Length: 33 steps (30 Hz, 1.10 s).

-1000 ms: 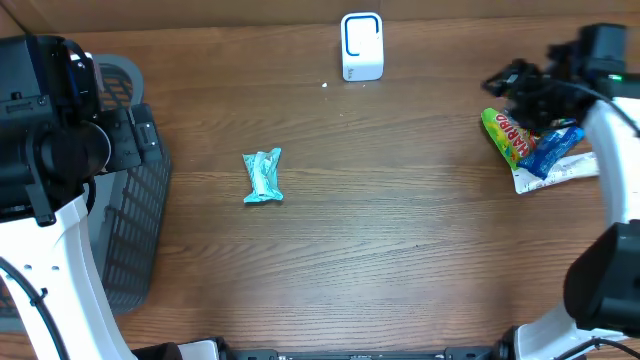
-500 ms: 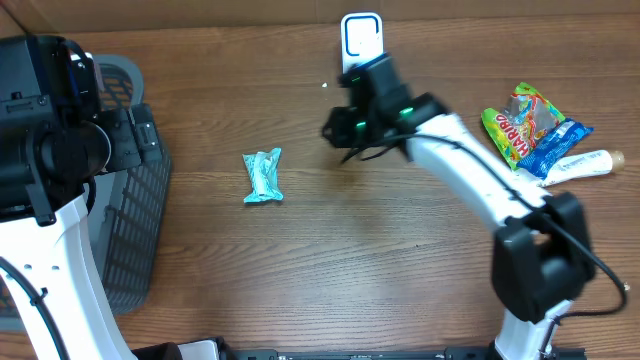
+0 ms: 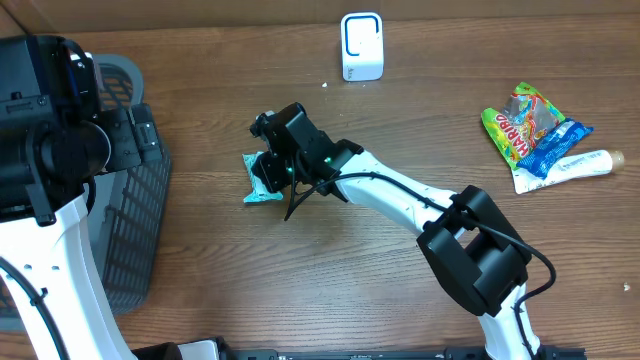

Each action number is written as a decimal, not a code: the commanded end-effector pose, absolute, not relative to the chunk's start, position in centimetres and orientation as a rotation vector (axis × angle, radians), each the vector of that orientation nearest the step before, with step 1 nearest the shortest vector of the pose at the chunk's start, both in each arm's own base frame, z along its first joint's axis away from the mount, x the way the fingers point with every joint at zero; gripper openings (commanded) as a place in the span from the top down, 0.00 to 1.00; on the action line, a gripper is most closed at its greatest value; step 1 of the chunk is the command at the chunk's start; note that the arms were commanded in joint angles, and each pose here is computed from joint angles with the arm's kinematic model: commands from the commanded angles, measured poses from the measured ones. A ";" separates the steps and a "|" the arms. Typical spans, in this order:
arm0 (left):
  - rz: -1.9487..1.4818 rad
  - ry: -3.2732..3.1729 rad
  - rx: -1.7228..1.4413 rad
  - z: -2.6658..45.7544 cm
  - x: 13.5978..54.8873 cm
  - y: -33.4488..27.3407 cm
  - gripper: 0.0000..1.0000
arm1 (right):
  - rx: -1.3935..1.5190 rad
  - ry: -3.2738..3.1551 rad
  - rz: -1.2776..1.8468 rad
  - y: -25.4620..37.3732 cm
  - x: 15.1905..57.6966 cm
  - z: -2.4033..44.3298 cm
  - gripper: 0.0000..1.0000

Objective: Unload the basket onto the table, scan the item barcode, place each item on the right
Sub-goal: 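Move the right gripper to the mint pouch and grasp it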

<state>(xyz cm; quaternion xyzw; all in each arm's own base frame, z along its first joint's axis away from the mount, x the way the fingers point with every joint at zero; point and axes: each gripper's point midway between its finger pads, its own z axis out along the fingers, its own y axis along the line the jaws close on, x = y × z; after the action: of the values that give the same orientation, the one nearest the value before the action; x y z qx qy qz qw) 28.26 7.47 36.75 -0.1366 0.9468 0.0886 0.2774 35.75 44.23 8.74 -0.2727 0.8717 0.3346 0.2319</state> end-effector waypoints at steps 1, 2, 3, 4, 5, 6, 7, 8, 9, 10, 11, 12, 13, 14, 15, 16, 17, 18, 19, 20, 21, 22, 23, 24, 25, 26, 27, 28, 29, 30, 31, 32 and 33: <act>0.251 2.529 -0.360 37.2 28.3 7.7 0.00 | -0.759 2.382 0.885 44.4 36.5 7.9 0.89; 0.251 2.529 -0.360 37.2 28.3 7.7 0.00 | -0.762 2.388 0.883 44.5 36.4 7.5 0.89; 0.251 2.529 -0.360 37.2 28.3 7.7 0.00 | -0.765 2.399 0.879 44.5 36.3 6.9 0.89; 0.251 2.529 -0.360 37.2 28.3 7.7 0.00 | -0.769 2.405 0.878 44.6 36.2 6.5 0.89; 0.251 2.529 -0.360 37.2 28.3 7.7 0.00 | -0.772 2.416 0.876 44.7 36.1 5.7 0.89; 0.251 2.528 -0.361 37.2 28.3 7.7 0.00 | -0.778 2.425 0.873 44.8 35.9 5.1 0.89; 0.251 2.528 -0.361 37.2 28.3 7.7 0.00 | -0.782 2.437 0.869 44.9 35.7 4.3 0.89; 0.251 2.528 -0.361 37.2 28.3 7.7 0.00 | -0.782 2.453 0.865 44.9 35.6 3.5 0.89; 0.251 2.529 -0.360 37.2 28.3 7.7 0.00 | -0.779 2.470 0.861 44.8 35.5 2.8 0.89; 0.251 2.529 -0.360 37.2 28.3 7.7 0.00 | -0.758 2.499 0.861 44.7 35.3 2.1 0.89; 0.251 2.528 -0.361 37.2 28.3 7.7 0.01 | -0.732 2.533 0.861 44.5 35.1 1.3 0.89; 0.251 2.529 -0.360 37.2 28.3 7.7 0.00 | -0.713 2.562 0.856 44.3 34.9 0.8 0.89; 0.251 2.529 -0.360 37.2 28.3 7.7 0.00 | -0.698 2.588 0.850 44.1 34.7 0.3 0.89; 0.251 2.529 -0.360 37.2 28.3 7.7 0.00 | -0.691 2.612 0.841 43.8 34.5 0.1 0.89; 0.251 2.529 -0.360 37.2 28.3 7.7 0.01 | -0.680 2.638 0.830 43.4 34.3 -0.2 0.89; 0.251 2.529 -0.360 37.2 28.3 7.7 0.00 | -0.669 2.663 0.822 43.1 34.1 -0.3 0.89; 0.251 2.529 -0.360 37.2 28.3 7.7 0.00 | -0.650 2.699 0.807 42.5 33.9 -0.5 0.88; 0.251 2.529 -0.360 37.2 28.3 7.7 0.00 | -0.641 2.732 0.791 42.1 33.8 -0.5 0.85; 0.251 2.528 -0.360 37.2 28.3 7.7 0.00 | -0.636 2.767 0.767 41.5 33.7 -0.4 0.81; 0.251 2.529 -0.360 37.2 28.3 7.7 0.00 | -0.653 2.797 0.739 40.7 33.7 -0.3 0.76; 0.251 2.529 -0.360 37.2 28.3 7.7 0.00 | -0.680 2.820 0.711 40.0 33.6 0.0 0.73; 0.251 2.528 -0.361 37.2 28.3 7.7 0.00 | -0.715 2.844 0.679 39.1 33.7 0.4 0.71; 0.251 2.529 -0.360 37.2 28.3 7.7 0.00 | -0.747 2.862 0.642 38.1 34.0 1.0 0.69; 0.251 2.529 -0.360 37.2 28.3 7.7 0.00 | -0.769 2.877 0.590 37.0 34.5 1.6 0.67; 0.251 2.528 -0.361 37.2 28.3 7.7 0.00 | -0.775 2.889 0.522 35.6 35.3 2.2 0.63; 0.251 2.529 -0.360 37.2 28.3 7.7 0.00 | -0.777 2.894 0.452 34.3 36.3 3.0 0.55; 0.251 2.529 -0.360 37.2 28.3 7.7 0.00 | -0.785 2.892 0.423 33.5 36.9 3.8 0.45; 0.251 2.528 -0.361 37.2 28.3 7.7 0.00 | -0.791 2.889 0.418 33.0 37.4 4.6 0.39; 0.251 2.528 -0.361 37.2 28.3 7.7 0.00 | -0.774 2.890 0.419 32.5 38.0 5.5 0.35; 0.251 2.529 -0.360 37.2 28.3 7.7 0.00 | -0.757 2.889 0.434 32.3 38.4 6.6 0.33; 0.251 2.529 -0.360 37.2 28.3 7.7 0.00 | -0.753 2.883 0.470 32.2 38.8 7.8 0.31; 0.251 2.529 -0.360 37.2 28.3 7.7 0.00 | -0.759 2.868 0.537 32.5 38.9 9.2 0.29; 0.251 2.528 -0.361 37.2 28.3 7.7 0.00 | -0.752 2.857 0.596 32.8 39.1 10.4 0.28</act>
<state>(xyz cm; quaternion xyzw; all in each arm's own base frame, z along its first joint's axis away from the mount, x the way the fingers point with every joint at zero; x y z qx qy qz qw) 28.26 7.47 36.75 -0.1366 0.9468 0.0886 0.2774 37.49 31.67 6.61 -0.2246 0.9614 0.1569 0.0275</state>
